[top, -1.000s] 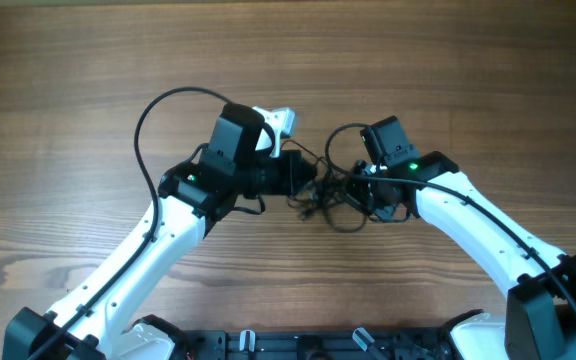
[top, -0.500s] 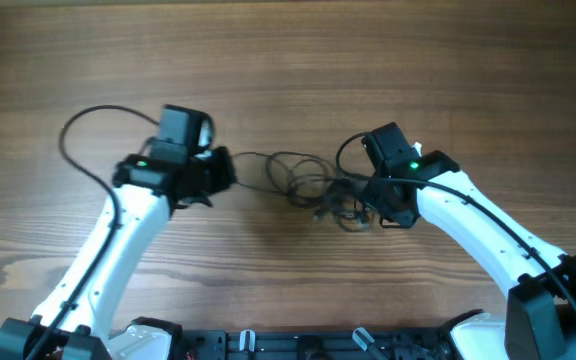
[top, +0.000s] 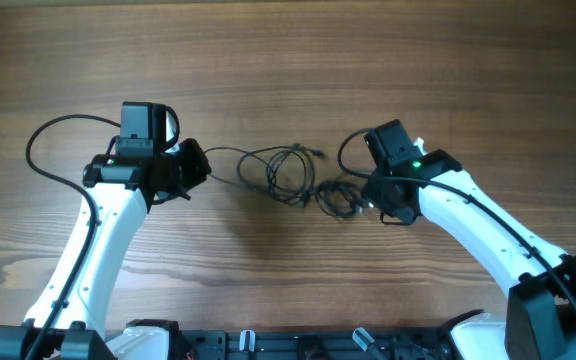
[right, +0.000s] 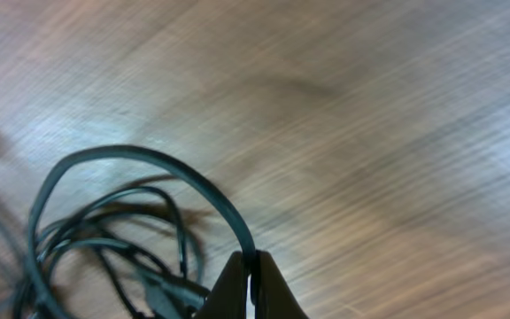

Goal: Untangle cables

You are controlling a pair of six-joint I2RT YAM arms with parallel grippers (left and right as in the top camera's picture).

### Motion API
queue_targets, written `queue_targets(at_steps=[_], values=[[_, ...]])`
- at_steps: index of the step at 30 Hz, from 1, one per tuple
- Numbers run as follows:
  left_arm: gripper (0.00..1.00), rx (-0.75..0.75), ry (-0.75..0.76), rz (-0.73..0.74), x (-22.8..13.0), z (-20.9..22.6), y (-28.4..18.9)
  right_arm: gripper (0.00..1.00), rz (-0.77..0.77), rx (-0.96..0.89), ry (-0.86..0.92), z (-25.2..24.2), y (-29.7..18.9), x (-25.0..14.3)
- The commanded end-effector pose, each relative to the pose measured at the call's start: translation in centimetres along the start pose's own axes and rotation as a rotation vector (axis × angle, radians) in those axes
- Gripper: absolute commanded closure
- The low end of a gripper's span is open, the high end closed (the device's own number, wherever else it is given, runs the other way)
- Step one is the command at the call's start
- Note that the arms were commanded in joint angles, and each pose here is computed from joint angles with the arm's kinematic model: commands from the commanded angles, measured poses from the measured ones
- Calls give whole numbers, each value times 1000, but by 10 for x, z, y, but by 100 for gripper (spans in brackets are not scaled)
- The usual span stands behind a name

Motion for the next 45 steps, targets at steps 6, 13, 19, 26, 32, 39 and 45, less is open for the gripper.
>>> queue_targets(at_steps=[6,13,19,26,32,39,45], values=[[9,-82,110,60,-25,-27,-1,96,48,406,-289,50,-6,2],[14,-119,239,137,-59,-52,10,96,60,438,-292,53,-8,1],[21,-88,288,209,-81,-59,34,96,99,515,-302,60,-12,-3],[25,5,167,278,-91,-53,67,96,98,522,-299,61,-12,-3],[30,93,-56,304,-93,-44,89,96,103,520,-281,61,-12,-3],[35,57,-134,334,-95,-51,96,96,107,518,-281,60,-12,-3],[36,66,-205,329,-94,-51,96,96,110,516,-280,60,-12,-4]])
Point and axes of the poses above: each gripper's point midway between its finger pads, its own y axis out along the fingers, its own z axis along the line the jaws close on, x = y × z, the point moved 7 cm from there along -y, back along the fingers, and after that the axes turned 12 degrees about -y, right-handed, at the moved point
